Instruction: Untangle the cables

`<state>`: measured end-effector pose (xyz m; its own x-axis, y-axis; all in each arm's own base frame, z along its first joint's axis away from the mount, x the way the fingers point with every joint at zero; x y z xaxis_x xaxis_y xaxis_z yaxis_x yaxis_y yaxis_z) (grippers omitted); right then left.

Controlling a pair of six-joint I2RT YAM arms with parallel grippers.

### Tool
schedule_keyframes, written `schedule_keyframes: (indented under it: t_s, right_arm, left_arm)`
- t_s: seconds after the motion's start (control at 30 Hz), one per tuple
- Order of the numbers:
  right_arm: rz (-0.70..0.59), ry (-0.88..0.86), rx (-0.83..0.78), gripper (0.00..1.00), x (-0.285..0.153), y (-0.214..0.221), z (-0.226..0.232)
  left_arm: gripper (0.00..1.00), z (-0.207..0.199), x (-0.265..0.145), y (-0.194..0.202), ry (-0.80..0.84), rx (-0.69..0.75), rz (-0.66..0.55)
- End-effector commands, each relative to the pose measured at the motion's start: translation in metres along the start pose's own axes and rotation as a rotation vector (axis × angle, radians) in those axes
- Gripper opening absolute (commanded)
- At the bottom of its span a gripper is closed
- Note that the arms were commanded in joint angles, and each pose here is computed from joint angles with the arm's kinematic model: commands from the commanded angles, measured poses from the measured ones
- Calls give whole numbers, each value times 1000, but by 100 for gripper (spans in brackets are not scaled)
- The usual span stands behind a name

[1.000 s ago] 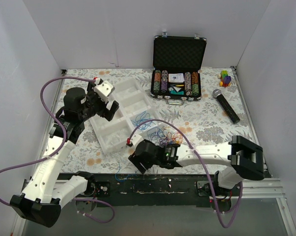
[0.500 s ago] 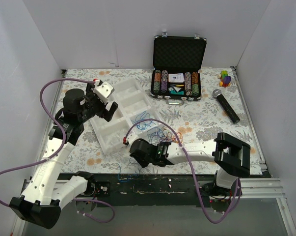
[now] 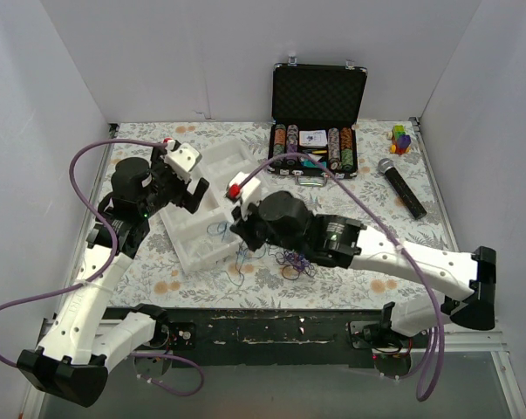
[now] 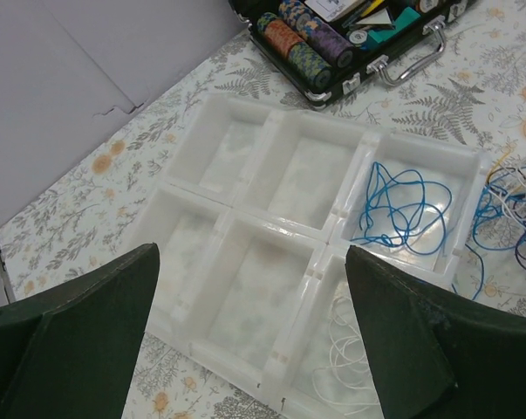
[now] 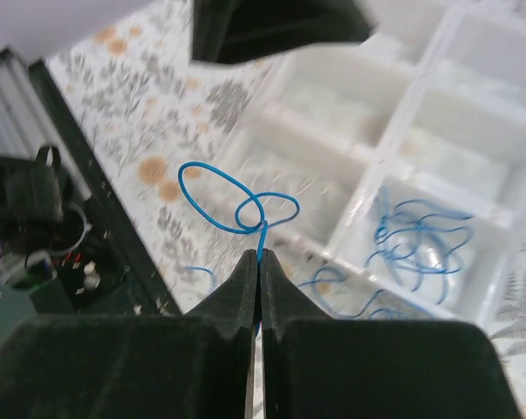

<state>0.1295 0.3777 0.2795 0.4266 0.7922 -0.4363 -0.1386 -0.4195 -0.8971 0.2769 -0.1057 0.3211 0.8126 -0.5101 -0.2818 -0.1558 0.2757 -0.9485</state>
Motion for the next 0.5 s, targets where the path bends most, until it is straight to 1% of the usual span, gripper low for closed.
schedule_keyframes:
  t_s: [0.0,0.17,0.23,0.33,0.4,0.47]
  right_arm:
    - [-94,177,-38,1,-25,-40,-66]
    - [-149,277,-45,1,-22,-58,-115]
    - [-143,306,-94,1,-13,-59,-129]
    - [-129,345,-77,1,1,-55,-150]
    - [-118,362,-66,1,11,-49,-161]
    - [-109,375,-60,1,19,-42,-169]
  left_arm:
    - [87,19,-4,-19,-129,-53,-72]
    - [87,17,-12,-33,-125,-67,-132]
    - [87,18,-14,-37,-136,-73,-143]
    - [87,22,-18,-41,-173,-89,-164]
    - [93,28,-23,-47,-223,-128,-208]
    - [98,24,-25,-48,-205,-151,-219]
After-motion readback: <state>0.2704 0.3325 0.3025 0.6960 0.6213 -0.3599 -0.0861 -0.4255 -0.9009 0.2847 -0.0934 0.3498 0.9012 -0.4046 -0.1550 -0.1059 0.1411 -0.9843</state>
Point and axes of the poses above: each gripper's point midway between its finger pads, its own x axis out along the fingers, its own z axis along the line the jaws close on, y = z × x, the point moved 3 cm from there along -x, back along the fingers, and after that the axes turned 9 degrees about -x, right-handed, at the moved point
